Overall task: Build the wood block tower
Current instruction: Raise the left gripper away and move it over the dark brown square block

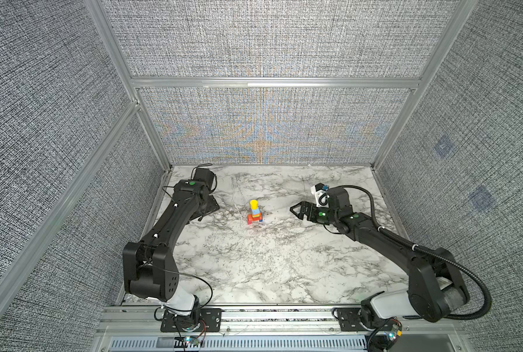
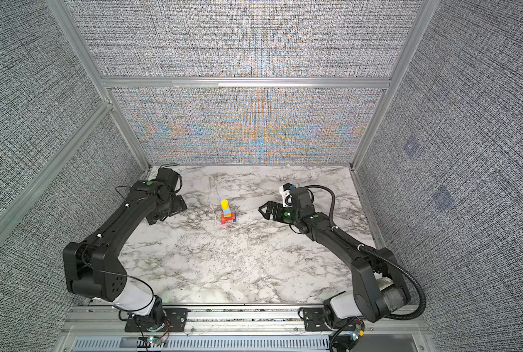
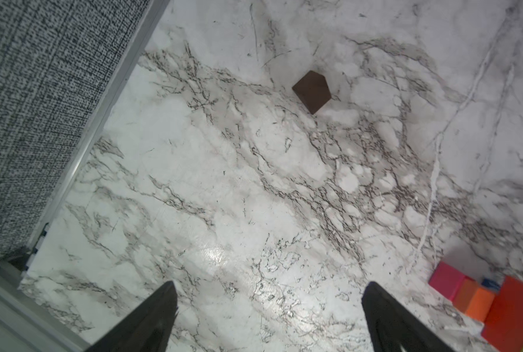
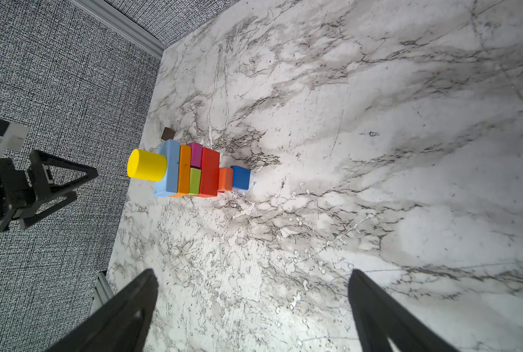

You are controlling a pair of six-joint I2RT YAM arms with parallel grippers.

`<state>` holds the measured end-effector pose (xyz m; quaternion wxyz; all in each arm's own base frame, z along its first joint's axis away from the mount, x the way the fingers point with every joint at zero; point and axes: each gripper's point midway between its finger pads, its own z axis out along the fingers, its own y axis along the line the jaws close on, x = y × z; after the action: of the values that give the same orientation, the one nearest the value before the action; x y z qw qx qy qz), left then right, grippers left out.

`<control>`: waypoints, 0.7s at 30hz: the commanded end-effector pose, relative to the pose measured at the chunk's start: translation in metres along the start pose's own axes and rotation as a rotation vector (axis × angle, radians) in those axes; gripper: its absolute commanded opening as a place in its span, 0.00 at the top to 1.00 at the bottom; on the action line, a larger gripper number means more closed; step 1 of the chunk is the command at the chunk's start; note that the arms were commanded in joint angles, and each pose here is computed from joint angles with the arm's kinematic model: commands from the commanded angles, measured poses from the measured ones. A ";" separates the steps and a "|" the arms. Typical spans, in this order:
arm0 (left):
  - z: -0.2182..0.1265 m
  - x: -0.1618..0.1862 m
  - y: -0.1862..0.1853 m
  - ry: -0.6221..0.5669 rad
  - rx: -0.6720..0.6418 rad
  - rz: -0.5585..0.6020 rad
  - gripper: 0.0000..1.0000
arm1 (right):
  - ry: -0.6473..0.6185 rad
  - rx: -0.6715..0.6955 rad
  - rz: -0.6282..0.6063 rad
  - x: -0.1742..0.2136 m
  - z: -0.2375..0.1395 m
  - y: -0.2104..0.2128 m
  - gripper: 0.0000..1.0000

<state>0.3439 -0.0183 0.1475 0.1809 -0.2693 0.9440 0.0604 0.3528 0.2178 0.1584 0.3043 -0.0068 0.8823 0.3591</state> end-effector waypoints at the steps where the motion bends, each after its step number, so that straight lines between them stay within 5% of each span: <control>1: 0.018 -0.013 -0.006 -0.015 0.035 -0.109 0.05 | -0.001 0.002 -0.001 0.000 0.003 -0.002 0.01; 21: 0.128 -0.052 -0.019 0.103 -0.049 -0.298 0.16 | 0.032 0.001 0.014 0.002 0.013 -0.010 0.01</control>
<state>0.4305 0.0126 0.0498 0.1321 -0.4018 0.9054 0.0359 0.3570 0.2170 0.1356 0.2776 0.0017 0.8933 0.3534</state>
